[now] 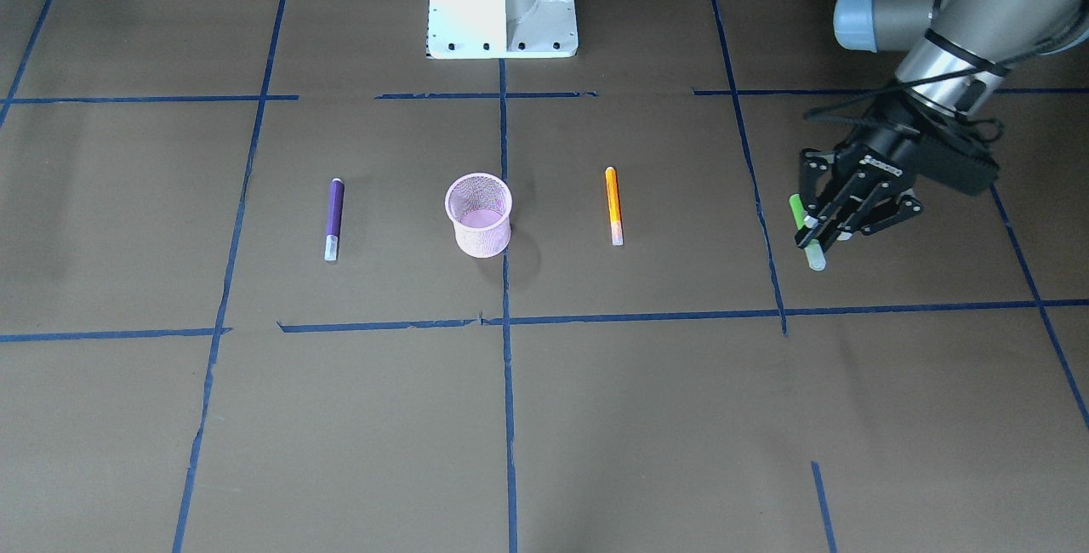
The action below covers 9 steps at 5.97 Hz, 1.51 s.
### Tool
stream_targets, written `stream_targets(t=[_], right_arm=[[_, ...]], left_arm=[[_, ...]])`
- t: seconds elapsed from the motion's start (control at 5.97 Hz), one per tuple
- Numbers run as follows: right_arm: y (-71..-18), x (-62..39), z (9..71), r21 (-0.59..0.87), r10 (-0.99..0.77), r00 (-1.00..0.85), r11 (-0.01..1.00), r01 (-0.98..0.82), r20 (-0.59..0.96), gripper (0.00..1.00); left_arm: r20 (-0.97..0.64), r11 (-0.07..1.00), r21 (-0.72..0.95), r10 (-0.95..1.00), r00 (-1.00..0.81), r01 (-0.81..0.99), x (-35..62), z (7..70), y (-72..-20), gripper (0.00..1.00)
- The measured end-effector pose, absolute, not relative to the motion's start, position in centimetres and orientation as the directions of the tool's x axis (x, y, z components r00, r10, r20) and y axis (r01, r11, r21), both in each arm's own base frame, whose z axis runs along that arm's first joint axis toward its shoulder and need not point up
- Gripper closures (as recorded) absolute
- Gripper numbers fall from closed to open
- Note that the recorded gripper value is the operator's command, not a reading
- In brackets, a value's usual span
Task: Collect pens into pen holder
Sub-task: 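Carry the green marker with the left gripper and drop it into the pink cup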
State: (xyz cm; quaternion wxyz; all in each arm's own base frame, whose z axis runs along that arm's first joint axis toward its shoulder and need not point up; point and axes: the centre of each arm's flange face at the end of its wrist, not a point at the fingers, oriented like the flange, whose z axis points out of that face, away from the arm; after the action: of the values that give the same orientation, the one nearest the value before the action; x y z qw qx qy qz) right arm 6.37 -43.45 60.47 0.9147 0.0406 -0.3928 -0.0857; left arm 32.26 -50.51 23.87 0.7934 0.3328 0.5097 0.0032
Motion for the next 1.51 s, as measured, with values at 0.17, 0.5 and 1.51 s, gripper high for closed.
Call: stream_targets(t=[0.17,0.5,1.51], right_arm=[[-43.6,6.4,60.3,0.162,-0.203,0.677,0.979,0.124,0.707,0.00],[-43.9,6.4,60.7,0.200,-0.228,0.678,0.972,0.121,0.699,0.00],[-43.9,6.4,60.9,0.202,-0.230,0.678,0.972,0.121,0.698,0.00]], left_arm=[[-0.829,0.745,0.523,0.330,0.452,0.415,38.1,19.4,-47.7,1.00],[-0.835,0.673,0.522,0.279,0.474,0.524,48.8,12.5,-42.2,1.00],[-0.803,0.650,0.532,0.185,0.566,0.542,59.1,12.7,-41.2,0.91]])
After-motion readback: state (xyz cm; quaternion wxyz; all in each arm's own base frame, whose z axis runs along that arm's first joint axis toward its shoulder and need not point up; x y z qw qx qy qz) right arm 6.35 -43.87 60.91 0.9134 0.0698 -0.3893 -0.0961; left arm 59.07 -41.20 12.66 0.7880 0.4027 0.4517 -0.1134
